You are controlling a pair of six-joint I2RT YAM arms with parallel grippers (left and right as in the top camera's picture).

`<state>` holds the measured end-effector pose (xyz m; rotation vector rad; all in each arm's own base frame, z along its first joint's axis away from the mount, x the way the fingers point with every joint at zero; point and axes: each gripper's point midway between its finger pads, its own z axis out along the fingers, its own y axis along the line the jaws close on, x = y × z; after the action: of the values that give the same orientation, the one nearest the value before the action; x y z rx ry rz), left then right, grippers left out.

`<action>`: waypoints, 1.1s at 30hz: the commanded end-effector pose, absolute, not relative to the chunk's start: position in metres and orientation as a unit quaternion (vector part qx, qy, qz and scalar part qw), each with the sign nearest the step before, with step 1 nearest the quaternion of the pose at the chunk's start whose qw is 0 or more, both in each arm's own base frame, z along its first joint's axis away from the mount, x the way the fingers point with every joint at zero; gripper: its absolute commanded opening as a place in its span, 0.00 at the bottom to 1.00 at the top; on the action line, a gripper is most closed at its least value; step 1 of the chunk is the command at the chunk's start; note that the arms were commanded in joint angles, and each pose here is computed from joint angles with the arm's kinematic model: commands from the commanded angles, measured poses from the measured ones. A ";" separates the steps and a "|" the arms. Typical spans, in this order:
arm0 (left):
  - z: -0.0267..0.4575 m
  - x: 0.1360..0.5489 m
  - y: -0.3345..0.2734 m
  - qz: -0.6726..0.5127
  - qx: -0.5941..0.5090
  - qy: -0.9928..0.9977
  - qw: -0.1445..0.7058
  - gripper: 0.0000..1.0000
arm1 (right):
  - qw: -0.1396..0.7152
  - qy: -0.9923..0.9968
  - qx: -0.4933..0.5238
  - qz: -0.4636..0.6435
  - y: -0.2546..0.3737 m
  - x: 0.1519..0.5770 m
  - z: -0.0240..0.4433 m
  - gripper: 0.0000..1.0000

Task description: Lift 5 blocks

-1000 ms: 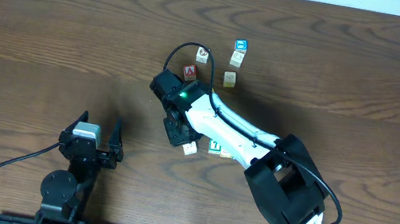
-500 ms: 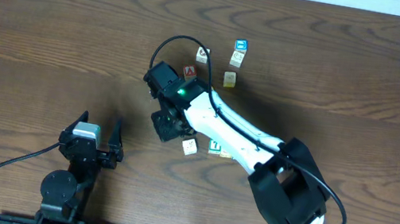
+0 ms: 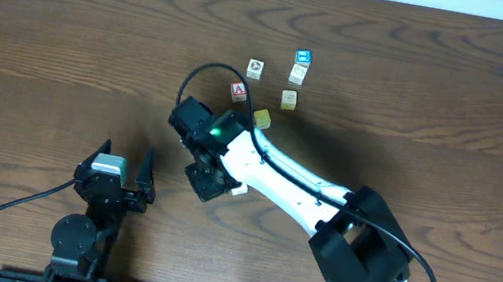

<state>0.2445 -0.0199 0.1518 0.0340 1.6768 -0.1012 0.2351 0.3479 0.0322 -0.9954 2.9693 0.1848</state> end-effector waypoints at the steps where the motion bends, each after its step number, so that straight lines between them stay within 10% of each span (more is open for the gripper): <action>1: 0.136 0.243 -0.022 -0.051 0.017 0.760 0.648 0.73 | 0.011 0.945 -0.325 0.040 0.337 0.232 0.022 0.01; 33: 0.136 0.243 -0.022 -0.051 0.017 0.760 0.648 0.73 | 0.090 0.967 -0.239 0.014 0.331 0.267 0.006 0.01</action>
<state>0.2445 -0.0198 0.1518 0.0337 1.6768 -0.1009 0.2594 0.3352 -0.0002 -0.7854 2.8888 0.0573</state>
